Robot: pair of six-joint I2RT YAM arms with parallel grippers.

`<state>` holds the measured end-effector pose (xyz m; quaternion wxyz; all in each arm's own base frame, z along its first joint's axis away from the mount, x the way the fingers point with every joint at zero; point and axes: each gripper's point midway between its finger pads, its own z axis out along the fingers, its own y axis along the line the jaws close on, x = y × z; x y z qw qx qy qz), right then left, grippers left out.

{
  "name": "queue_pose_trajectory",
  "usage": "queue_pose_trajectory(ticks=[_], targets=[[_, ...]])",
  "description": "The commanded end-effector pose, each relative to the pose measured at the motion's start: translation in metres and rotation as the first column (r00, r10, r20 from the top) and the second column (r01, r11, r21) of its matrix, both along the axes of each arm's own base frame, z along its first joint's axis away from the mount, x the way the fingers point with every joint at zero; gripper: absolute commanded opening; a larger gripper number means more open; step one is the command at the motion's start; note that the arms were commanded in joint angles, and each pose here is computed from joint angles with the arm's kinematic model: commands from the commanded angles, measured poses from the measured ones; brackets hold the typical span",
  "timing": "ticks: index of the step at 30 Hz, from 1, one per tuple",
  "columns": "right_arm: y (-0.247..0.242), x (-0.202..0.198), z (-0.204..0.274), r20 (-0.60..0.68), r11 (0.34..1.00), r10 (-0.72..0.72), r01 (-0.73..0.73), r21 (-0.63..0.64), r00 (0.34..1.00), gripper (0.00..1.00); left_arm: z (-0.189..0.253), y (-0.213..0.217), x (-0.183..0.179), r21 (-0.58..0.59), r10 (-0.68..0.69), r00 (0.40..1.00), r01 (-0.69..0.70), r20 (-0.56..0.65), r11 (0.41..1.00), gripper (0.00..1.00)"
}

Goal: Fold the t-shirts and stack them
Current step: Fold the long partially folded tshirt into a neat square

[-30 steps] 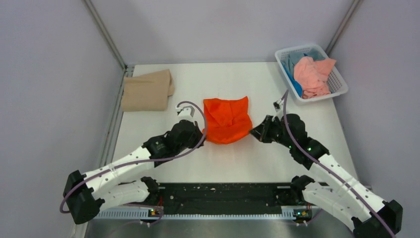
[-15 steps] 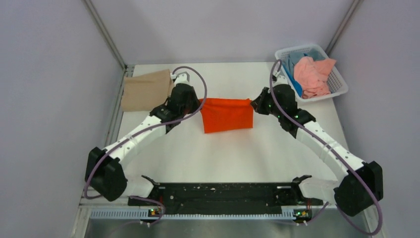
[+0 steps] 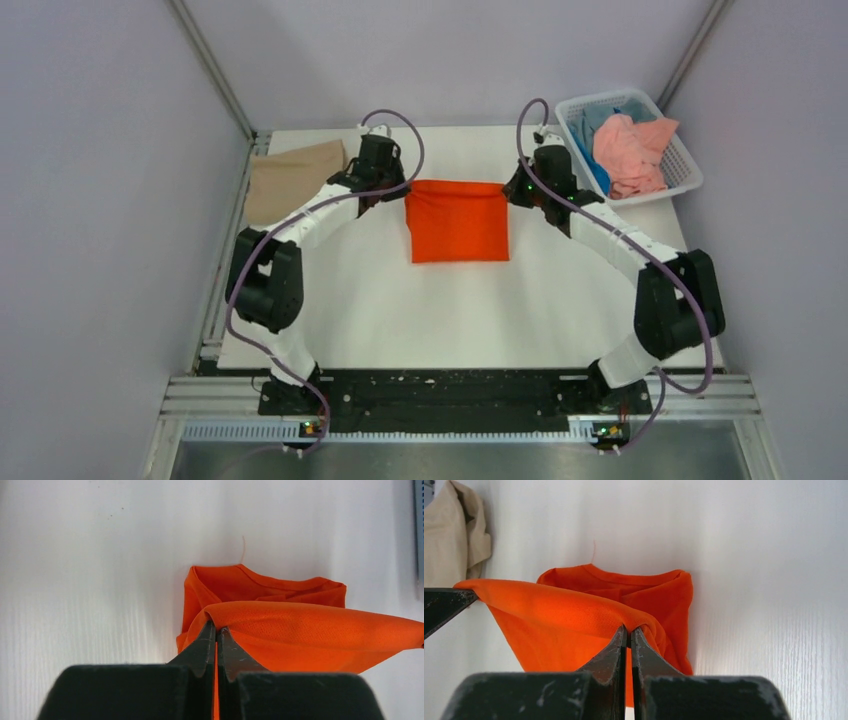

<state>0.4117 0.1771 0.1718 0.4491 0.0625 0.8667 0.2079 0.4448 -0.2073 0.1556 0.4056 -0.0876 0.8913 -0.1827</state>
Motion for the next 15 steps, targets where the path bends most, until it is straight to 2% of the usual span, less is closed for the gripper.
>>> queue_pose_trajectory(ticks=[1, 4, 8, 10, 11, 14, 15], targets=[[-0.011, 0.044, 0.001, 0.046, 0.999, -0.049, 0.049, -0.002, 0.998, 0.0, -0.016, 0.004, 0.031, 0.004, -0.003, 1.0, 0.003, -0.02, 1.0, 0.0], [-0.009, 0.062, -0.023, 0.011, 0.999, -0.038, 0.038, 0.0, 0.999, 0.0, -0.045, 0.011, 0.043, 0.042, 0.043, 0.995, -0.039, -0.088, 0.998, 0.0], [-0.004, 0.079, -0.055, -0.051, 1.0, -0.017, 0.017, 0.003, 0.999, 0.0, -0.071, 0.017, 0.06, 0.034, 0.077, 0.986, -0.073, -0.147, 0.997, 0.0], [-0.003, 0.09, -0.075, -0.082, 1.0, -0.016, 0.014, -0.015, 0.997, 0.08, -0.083, 0.02, 0.065, 0.038, 0.091, 0.981, -0.086, -0.173, 0.996, 0.0], [-0.002, 0.092, -0.082, -0.103, 1.0, -0.019, 0.017, -0.018, 0.994, 0.19, -0.088, 0.021, 0.068, 0.037, 0.096, 0.977, -0.091, -0.189, 0.995, 0.04], [-0.005, 0.101, -0.081, -0.111, 0.999, -0.035, 0.031, -0.034, 0.993, 0.53, -0.088, 0.021, 0.074, 0.035, 0.084, 0.973, -0.078, -0.214, 0.996, 0.37], [-0.006, 0.106, -0.07, -0.092, 0.998, -0.044, 0.04, -0.043, 0.995, 0.63, -0.08, 0.021, 0.075, 0.037, 0.074, 0.975, -0.067, -0.211, 0.997, 0.58]])
